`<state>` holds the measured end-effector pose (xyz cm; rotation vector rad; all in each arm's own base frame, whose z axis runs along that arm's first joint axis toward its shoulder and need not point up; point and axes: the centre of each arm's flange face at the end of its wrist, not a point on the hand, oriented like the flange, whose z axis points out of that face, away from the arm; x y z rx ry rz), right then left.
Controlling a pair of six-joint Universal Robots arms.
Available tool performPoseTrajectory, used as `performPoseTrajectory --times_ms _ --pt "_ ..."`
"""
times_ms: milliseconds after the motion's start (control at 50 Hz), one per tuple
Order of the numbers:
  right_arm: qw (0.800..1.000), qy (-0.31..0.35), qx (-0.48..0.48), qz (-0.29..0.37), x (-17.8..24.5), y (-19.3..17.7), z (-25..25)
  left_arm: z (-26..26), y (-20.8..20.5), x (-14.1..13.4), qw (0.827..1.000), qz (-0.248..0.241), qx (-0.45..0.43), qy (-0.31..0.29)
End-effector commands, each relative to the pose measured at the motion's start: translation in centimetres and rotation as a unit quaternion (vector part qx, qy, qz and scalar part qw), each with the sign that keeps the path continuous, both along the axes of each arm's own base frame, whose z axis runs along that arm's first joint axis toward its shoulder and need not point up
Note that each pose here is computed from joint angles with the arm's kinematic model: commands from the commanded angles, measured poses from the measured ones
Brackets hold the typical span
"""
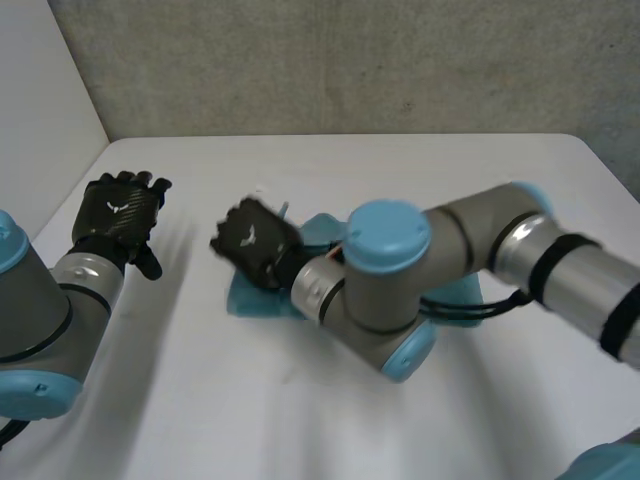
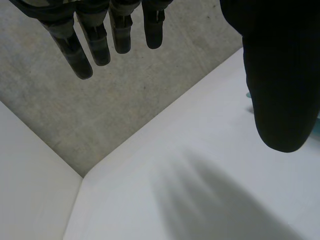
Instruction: Fold the laundry
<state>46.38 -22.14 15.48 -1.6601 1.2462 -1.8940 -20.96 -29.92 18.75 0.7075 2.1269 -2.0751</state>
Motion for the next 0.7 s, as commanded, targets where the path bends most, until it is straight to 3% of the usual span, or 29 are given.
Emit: performPoseTrajectory --times_ms 20,100,160,280,400,440,500,580,700 --pt "0.998 0.015 0.003 -0.057 -0.7 -0.8 -0.6 0.3 -0.1 -0.3 1.000 -0.006 -0.006 0.002" --pt "0.991 -0.025 -0.020 -0.130 -1.8 -1.8 4.4 1.6 -0.6 -0.9 0.999 -0.013 -0.026 0.021" --pt "0.988 -0.044 -0.020 -0.150 -2.4 -1.7 6.4 2.9 -0.5 -2.3 0.998 -0.031 -0.039 0.050" --pt "0.965 -0.083 0.051 -0.244 -8.5 -4.1 8.7 4.3 0.4 -5.5 0.989 -0.081 -0.039 0.115" --pt "0.936 -0.046 0.131 -0.324 -14.9 -5.6 5.9 1.7 2.4 -8.9 0.979 -0.156 0.025 0.130" --pt "0.928 -0.028 0.150 -0.341 -16.3 -5.7 4.7 -0.1 4.3 -11.1 0.967 -0.209 0.067 0.127" --pt "0.913 -0.005 0.175 -0.370 -18.7 -6.2 2.9 -1.9 5.1 -12.5 0.960 -0.235 0.093 0.117" --pt "0.901 0.013 0.203 -0.383 -21.0 -6.5 0.8 -3.2 4.4 -13.3 0.960 -0.236 0.101 0.112" --pt "0.900 0.014 0.217 -0.378 -22.0 -6.4 -0.8 -4.4 1.0 -14.4 0.967 -0.212 0.082 0.116"
